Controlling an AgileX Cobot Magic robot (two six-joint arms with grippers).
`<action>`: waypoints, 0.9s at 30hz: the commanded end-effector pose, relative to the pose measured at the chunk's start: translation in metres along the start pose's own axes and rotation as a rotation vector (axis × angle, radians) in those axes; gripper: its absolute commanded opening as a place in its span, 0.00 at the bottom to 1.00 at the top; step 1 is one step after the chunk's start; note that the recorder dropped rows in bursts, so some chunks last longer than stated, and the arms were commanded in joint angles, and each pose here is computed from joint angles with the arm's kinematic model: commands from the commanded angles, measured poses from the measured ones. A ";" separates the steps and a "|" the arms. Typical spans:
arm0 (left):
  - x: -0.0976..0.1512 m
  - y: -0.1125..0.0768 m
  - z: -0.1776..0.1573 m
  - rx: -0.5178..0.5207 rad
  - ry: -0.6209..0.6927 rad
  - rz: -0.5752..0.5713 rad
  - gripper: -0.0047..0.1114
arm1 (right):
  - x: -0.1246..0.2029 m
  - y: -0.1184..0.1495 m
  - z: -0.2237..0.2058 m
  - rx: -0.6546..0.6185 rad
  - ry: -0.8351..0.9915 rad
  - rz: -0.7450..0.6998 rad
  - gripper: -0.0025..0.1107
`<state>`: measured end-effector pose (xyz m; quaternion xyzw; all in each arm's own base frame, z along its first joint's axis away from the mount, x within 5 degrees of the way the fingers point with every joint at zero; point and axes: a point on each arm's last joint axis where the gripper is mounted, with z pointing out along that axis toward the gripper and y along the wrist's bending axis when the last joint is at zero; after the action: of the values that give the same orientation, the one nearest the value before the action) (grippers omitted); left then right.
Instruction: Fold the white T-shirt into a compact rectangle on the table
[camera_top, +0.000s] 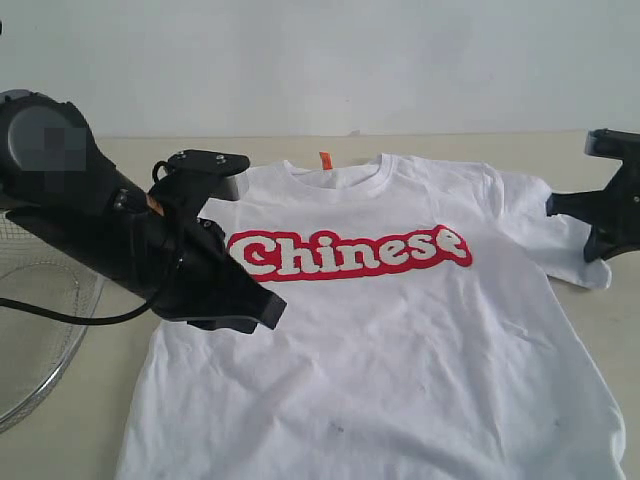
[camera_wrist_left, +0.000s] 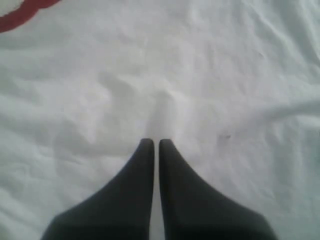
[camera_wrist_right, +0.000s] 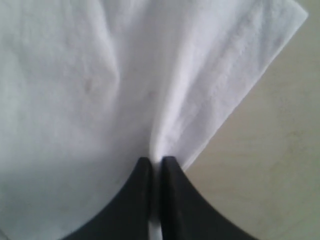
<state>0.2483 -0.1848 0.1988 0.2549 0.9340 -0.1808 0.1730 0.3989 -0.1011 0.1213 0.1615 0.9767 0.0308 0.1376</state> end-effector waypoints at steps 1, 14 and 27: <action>0.000 0.001 0.000 -0.002 -0.011 0.001 0.08 | -0.002 0.007 -0.015 -0.017 -0.040 0.000 0.02; 0.001 0.001 0.000 0.000 -0.003 0.005 0.08 | -0.009 0.009 -0.030 -0.026 -0.118 0.006 0.02; 0.001 0.001 0.000 0.001 -0.001 0.005 0.08 | -0.011 0.054 -0.030 -0.123 -0.197 -0.047 0.02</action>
<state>0.2483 -0.1848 0.1988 0.2581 0.9332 -0.1802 0.1736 0.4135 -0.0659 0.1512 0.1437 0.9619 0.0672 0.2224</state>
